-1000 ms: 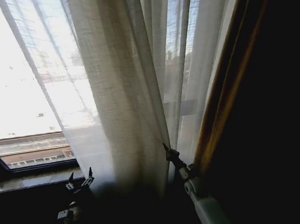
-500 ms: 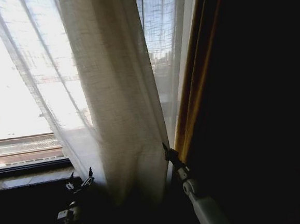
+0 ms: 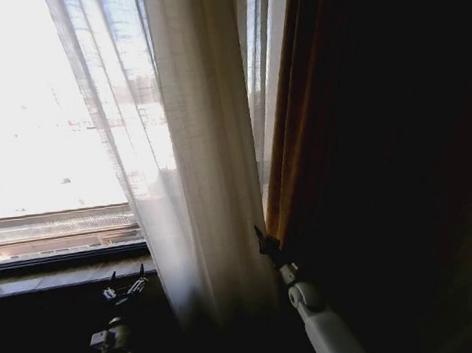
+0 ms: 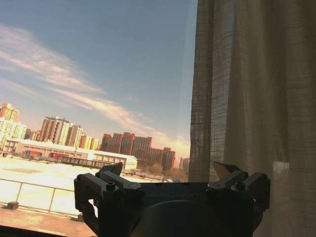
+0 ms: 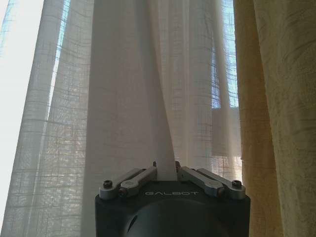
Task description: Open the curtains by pulling them apart, changing their state from closed to fully open.
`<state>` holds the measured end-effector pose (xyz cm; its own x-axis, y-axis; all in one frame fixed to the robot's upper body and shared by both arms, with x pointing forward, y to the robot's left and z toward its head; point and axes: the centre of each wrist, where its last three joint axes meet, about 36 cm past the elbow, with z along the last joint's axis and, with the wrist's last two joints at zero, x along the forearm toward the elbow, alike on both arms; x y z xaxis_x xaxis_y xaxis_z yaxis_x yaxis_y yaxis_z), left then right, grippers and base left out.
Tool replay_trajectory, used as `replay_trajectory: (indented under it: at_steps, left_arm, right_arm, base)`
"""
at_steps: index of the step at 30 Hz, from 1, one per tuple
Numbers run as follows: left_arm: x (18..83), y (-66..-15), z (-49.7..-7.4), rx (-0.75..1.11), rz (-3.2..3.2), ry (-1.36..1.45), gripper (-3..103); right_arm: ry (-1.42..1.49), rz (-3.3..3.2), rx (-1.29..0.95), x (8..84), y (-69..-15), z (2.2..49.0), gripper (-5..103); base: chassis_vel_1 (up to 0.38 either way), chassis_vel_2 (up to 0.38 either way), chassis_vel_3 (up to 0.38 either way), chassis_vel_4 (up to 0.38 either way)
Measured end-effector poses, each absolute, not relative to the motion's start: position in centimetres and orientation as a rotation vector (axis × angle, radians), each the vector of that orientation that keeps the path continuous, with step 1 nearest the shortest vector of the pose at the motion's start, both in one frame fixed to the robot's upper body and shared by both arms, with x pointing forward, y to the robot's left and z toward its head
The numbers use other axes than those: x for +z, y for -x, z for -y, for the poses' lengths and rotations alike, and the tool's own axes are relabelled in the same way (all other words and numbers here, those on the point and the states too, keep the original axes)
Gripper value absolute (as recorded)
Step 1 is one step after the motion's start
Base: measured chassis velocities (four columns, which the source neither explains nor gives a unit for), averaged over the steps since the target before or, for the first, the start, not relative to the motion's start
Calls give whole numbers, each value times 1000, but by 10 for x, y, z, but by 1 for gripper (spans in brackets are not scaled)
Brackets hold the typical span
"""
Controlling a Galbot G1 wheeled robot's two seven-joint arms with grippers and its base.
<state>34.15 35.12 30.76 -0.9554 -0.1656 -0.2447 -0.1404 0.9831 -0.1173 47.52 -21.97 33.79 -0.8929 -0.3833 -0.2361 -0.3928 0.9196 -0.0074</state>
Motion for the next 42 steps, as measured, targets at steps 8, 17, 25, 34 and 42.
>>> replay_trajectory:
  at_steps: [8,17,25,34,42]
  left_arm:
    - [308,-342,-351,-144,-2873,225,100]
    - [308,-342,-351,-144,-2873,224,100]
    - [307,-342,-350,-145,-2873,222,100]
    - [308,-342,-351,-144,-2873,225,100]
    - [308,-342,-351,-144,-2873,224,100]
  right_arm:
    - [580,-2848,54,339,-474,223,0]
    - [570,-2834,70,336,-472,220,0]
    - [555,-2821,62,336,-472,219,-2]
    - [569,-2813,-26,336,-466,218,0]
    - [594,-2803,-23,339,-462,217,-1]
  base:
    - [-133,-113,119,112]
    - [-235,-215,217,211]
    - [-134,-124,122,132]
    - [15,18,-18,-20]
    - [0,0,0,0]
